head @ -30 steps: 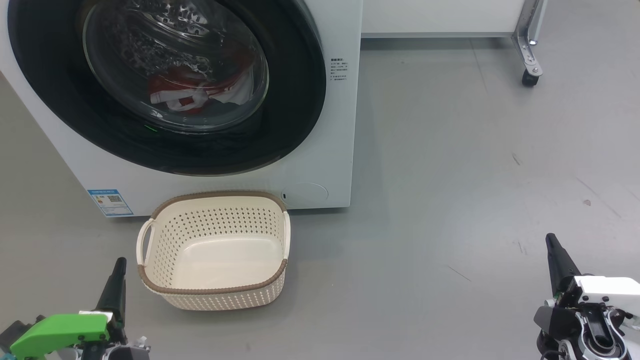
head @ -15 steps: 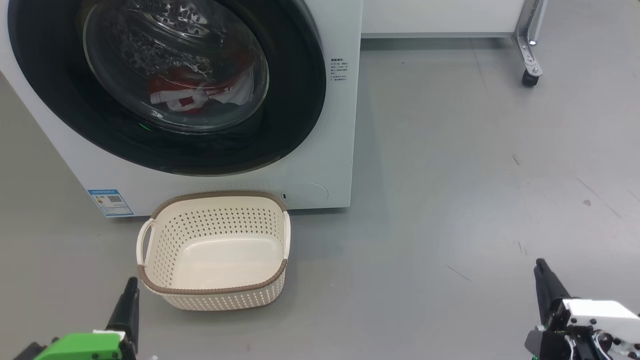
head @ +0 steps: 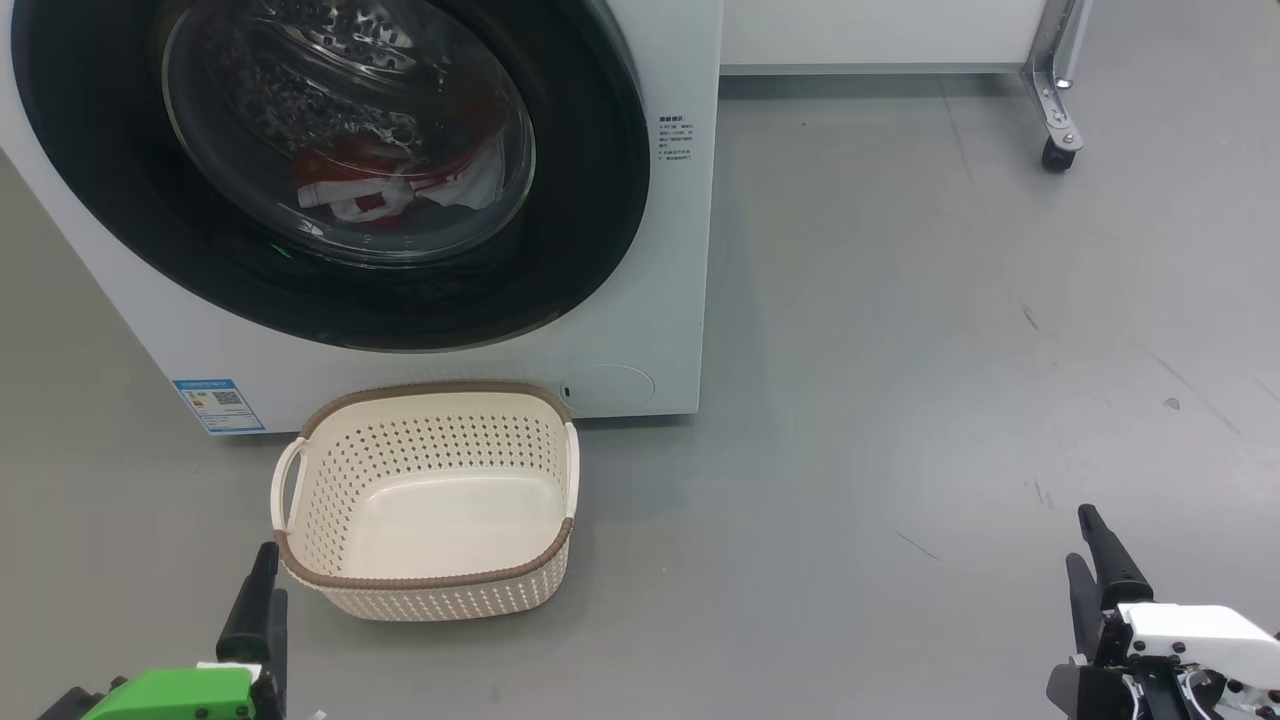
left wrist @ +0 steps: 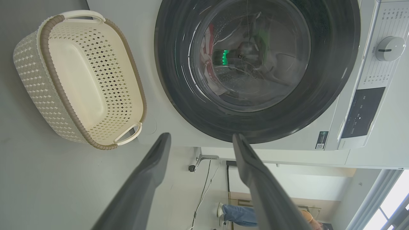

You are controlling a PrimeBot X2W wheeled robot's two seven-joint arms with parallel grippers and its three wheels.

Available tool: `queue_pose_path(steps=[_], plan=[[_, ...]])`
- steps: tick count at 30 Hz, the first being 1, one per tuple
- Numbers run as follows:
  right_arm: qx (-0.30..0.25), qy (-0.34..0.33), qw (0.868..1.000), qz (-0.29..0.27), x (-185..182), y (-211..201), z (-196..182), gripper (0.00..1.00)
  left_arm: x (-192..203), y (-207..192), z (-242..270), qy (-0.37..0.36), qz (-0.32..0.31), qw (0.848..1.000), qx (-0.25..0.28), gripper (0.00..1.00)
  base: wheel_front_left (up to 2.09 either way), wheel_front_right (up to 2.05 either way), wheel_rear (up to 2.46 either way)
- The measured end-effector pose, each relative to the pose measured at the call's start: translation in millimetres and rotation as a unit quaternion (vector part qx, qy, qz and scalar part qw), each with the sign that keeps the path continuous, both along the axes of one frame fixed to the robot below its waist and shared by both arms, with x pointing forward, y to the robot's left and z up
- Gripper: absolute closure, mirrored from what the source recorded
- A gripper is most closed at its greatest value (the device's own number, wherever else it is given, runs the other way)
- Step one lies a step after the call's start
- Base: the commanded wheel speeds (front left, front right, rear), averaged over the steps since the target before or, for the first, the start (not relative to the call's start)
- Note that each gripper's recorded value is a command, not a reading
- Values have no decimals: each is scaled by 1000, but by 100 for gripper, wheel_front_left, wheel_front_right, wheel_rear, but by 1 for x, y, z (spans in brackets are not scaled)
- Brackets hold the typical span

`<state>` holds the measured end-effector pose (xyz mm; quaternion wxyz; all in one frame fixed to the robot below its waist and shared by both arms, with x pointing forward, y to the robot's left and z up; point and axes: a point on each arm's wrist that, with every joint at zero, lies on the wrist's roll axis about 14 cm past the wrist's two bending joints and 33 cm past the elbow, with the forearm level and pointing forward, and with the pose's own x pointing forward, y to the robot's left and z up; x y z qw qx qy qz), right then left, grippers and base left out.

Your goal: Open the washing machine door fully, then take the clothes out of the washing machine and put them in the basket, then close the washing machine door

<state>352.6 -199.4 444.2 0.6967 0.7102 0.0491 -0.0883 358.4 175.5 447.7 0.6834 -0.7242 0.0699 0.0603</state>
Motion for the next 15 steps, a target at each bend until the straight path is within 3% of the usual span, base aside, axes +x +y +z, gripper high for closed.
queue_pose_path(steps=[15], plan=[[-45,-18,999,-11,3,-5,14,0,5,0,12,-19,13,1000,12,0,0,0,0]])
